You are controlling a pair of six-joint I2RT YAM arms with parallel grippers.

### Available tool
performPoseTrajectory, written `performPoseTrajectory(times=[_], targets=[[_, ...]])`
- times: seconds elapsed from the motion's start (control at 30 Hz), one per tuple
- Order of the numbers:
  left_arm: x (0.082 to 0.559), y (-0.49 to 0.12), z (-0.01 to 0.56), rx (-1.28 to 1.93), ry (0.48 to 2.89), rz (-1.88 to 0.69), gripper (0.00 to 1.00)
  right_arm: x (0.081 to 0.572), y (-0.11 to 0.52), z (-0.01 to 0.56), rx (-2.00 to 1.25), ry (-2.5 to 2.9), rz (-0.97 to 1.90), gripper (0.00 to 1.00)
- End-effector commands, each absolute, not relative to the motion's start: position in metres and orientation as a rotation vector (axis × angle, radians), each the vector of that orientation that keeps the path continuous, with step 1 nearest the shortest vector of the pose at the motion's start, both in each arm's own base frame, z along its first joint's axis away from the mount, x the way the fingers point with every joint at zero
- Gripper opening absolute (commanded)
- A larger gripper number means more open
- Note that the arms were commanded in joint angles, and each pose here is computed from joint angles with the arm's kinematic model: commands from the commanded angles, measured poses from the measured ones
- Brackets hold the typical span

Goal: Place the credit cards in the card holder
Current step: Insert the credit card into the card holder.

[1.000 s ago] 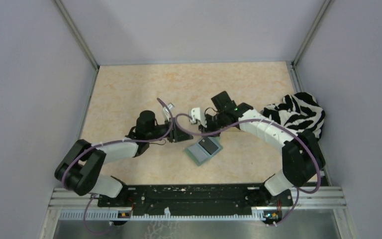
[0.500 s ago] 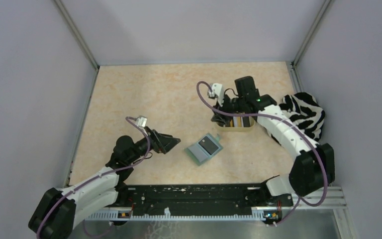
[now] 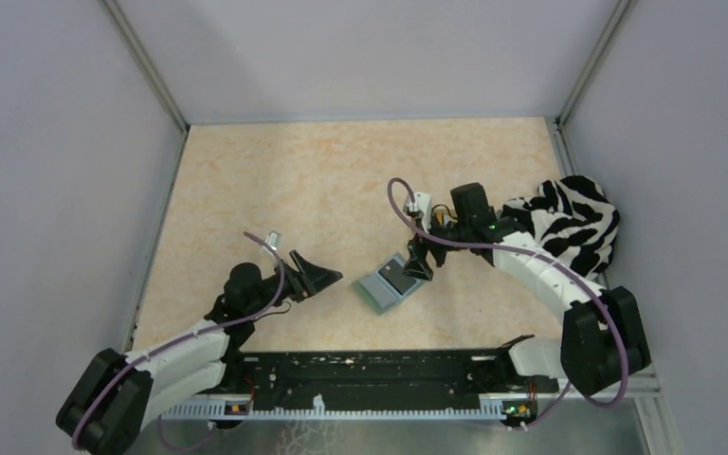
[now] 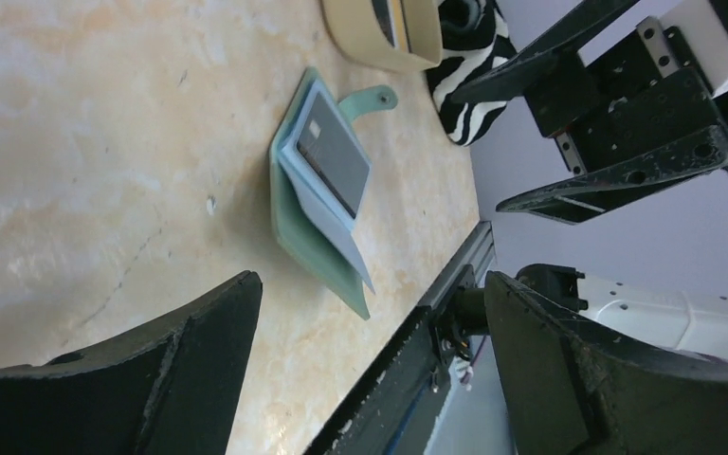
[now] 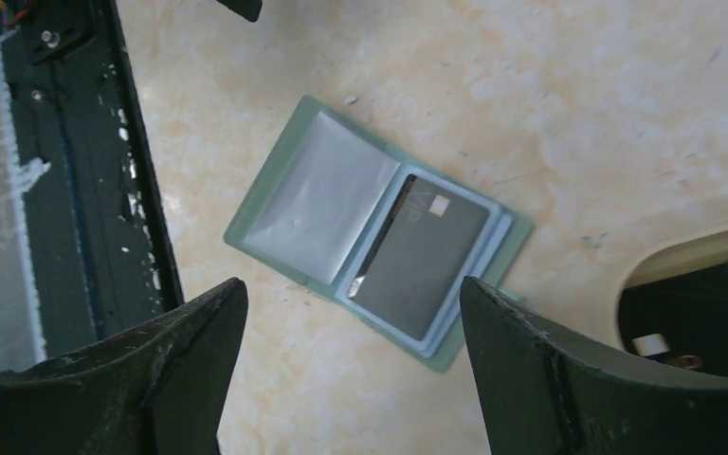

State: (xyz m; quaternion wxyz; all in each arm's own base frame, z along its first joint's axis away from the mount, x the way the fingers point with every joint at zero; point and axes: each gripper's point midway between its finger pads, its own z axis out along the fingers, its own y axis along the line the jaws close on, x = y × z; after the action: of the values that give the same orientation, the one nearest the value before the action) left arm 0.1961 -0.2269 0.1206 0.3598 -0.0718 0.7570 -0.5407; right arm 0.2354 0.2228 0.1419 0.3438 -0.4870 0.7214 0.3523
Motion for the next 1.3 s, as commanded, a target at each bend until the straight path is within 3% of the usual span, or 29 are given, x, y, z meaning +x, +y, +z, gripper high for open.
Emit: performPoseTrajectory(times=[0.0, 0.17, 0.57, 0.73, 1.0, 1.17, 1.27], targets=[[0.192, -0.236, 0.118, -0.302, 2.026, -1.475, 0.91, 0.240, 0.241, 0.144, -1.099, 1.898, 1.077, 0.80], [0.200, -0.240, 0.102, -0.401, 2.141, -1.372, 0.88, 0.253, 0.244, 0.116, -0.994, 2.070, 1.112, 0.76], [0.206, -0.262, 0.079, -0.447, 2.298, -1.278, 0.72, 0.272, 0.239, 0.078, -0.914, 2.297, 1.037, 0.55], [0.207, -0.276, 0.079, -0.381, 2.324, -1.292, 0.74, 0.271, 0.234, 0.069, -0.946, 2.333, 1.005, 0.42], [0.207, -0.290, 0.071, -0.323, 2.374, -1.278, 0.76, 0.269, 0.229, 0.059, -0.996, 2.378, 0.970, 0.39], [0.205, -0.296, 0.062, -0.307, 2.408, -1.258, 0.73, 0.267, 0.229, 0.053, -1.019, 2.403, 0.943, 0.39], [0.204, -0.299, 0.059, -0.293, 2.421, -1.263, 0.65, 0.266, 0.231, 0.051, -1.034, 2.407, 0.935, 0.39]])
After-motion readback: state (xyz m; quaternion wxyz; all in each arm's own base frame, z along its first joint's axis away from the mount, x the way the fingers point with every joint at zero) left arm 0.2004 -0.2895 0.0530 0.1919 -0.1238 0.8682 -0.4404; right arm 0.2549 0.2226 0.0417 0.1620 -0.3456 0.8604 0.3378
